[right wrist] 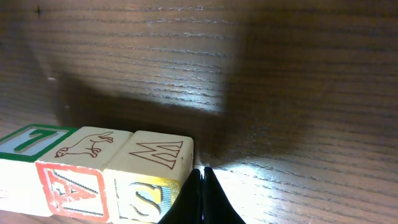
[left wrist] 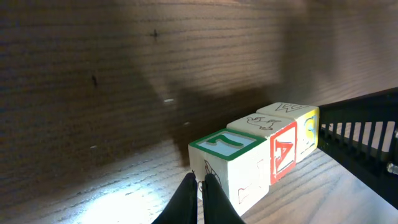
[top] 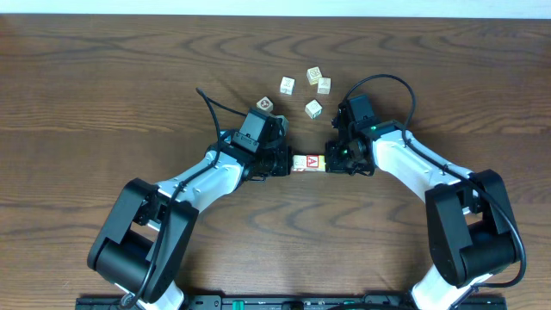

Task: Lift 3 blocks
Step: 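Open both grippers and pull them away from the row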

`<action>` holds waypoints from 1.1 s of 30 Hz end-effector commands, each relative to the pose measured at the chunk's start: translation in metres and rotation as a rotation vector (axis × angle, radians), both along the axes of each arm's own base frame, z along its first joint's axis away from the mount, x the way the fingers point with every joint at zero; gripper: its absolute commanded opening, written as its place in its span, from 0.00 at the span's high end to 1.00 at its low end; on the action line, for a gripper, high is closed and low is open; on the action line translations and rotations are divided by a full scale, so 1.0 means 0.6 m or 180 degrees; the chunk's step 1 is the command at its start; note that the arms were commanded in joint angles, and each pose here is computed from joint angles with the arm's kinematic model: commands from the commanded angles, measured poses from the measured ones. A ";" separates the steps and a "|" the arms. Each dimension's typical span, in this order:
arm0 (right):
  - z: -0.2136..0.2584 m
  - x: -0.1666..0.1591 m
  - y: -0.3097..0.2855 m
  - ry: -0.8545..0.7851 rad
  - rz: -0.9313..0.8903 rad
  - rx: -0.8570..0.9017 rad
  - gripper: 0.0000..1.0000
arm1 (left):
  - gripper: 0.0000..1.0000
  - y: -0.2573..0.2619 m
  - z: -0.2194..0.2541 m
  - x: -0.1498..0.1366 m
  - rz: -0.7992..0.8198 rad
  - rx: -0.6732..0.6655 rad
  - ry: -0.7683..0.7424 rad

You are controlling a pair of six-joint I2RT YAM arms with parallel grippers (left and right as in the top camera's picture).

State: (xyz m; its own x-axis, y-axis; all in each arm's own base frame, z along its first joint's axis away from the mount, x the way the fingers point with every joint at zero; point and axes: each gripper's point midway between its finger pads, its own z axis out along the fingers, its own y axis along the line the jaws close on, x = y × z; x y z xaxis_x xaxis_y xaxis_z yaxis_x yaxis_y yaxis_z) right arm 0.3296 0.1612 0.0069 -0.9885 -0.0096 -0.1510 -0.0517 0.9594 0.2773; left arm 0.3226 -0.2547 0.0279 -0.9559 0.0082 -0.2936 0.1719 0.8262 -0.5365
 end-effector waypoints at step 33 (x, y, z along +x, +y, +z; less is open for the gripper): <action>0.008 -0.003 -0.006 -0.0029 0.0125 -0.0204 0.99 | 0.92 0.025 -0.049 0.006 0.0108 0.0322 0.0014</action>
State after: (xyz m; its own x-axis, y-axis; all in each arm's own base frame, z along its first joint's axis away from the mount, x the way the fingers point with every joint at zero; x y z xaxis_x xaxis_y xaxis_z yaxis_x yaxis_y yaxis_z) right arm 0.3181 0.1606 0.0048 -0.9910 -0.0534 -0.1230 -0.0808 0.9698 0.2303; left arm 0.3187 -0.2472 0.0023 -0.9594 0.0172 -0.2815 0.1531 0.8699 -0.4688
